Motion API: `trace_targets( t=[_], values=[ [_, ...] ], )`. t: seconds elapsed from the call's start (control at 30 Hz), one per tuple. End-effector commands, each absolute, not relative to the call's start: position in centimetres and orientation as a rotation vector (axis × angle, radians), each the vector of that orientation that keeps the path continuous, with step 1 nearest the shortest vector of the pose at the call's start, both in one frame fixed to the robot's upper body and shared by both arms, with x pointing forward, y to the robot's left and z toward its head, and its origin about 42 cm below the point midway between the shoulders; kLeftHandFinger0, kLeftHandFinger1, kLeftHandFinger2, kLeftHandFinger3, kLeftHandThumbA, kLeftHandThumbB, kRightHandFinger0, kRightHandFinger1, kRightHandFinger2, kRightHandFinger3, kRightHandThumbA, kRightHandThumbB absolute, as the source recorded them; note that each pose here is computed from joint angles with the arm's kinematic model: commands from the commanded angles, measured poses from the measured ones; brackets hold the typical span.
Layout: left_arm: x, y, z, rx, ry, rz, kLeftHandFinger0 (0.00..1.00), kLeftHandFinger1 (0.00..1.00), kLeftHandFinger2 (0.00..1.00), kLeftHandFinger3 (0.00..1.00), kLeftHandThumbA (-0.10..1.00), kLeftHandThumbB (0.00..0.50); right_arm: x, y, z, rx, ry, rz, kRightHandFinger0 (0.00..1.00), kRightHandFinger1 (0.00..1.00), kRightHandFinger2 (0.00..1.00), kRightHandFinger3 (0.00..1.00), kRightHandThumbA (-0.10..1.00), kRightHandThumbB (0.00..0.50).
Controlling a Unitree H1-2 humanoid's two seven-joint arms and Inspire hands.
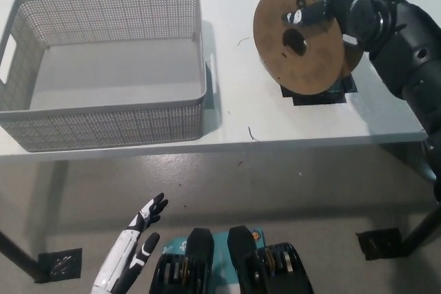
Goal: Use the right hand to pick up a 3d printing filament and place it into a container on the left side
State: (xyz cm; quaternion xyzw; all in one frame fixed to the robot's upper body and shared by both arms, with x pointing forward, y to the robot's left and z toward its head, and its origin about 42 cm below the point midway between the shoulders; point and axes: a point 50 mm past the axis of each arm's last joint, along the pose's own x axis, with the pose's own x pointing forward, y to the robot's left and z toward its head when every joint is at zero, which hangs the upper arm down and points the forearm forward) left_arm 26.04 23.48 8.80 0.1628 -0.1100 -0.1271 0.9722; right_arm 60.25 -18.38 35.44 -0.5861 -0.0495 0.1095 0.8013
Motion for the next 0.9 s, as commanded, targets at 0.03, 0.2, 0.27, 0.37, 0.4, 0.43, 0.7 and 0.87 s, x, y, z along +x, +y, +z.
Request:
trace_targets(
  t=[0.03,0.2,0.27,0.37,0.4,0.43,0.7,0.87],
  values=[
    [26.1,24.1,9.4,0.338,-0.268,-0.262,1.00,1.00,1.00,1.00,1.00,0.444,60.7,-19.4,44.5,-1.216,-0.310,0.089,0.08,0.49,0.86,0.83,-0.10,0.176],
    [26.0,24.0,9.3,0.332,-0.266,-0.263,1.00,1.00,1.00,1.00,1.00,0.449,60.5,-18.6,48.7,-1.123,-0.372,0.034,0.00,0.47,0.94,0.98,-0.10,0.151],
    [26.0,24.1,9.3,0.330,-0.262,-0.263,1.00,1.00,1.00,1.00,1.00,0.449,60.5,-18.5,49.1,-1.107,-0.382,0.032,0.00,0.49,0.93,0.99,-0.10,0.156],
    [26.0,24.0,9.2,0.330,-0.260,-0.265,1.00,1.00,1.00,1.00,1.00,0.454,60.2,-17.7,51.0,-1.078,-0.437,0.027,0.04,0.53,0.84,0.90,-0.10,0.173],
    [26.0,23.9,9.1,0.329,-0.259,-0.266,1.00,1.00,1.00,1.00,1.00,0.456,60.1,-17.4,51.8,-1.065,-0.460,0.025,0.01,0.42,0.80,0.84,-0.10,0.186],
    [26.0,23.9,9.1,0.329,-0.259,-0.266,1.00,1.00,1.00,1.00,1.00,0.456,60.1,-17.4,51.8,-1.065,-0.460,0.025,0.00,0.36,0.78,0.81,-0.10,0.190],
    [26.1,24.0,9.0,0.335,-0.254,-0.277,1.00,1.00,1.00,1.00,1.00,0.451,58.6,-12.7,56.8,-0.977,-0.590,0.049,0.00,0.35,0.80,0.92,-0.10,0.181],
    [26.1,24.1,8.7,0.334,-0.245,-0.278,1.00,1.00,1.00,1.00,1.00,0.445,58.0,-10.6,58.3,-0.926,-0.607,0.070,0.00,0.43,0.84,0.92,-0.10,0.191]
  ],
)
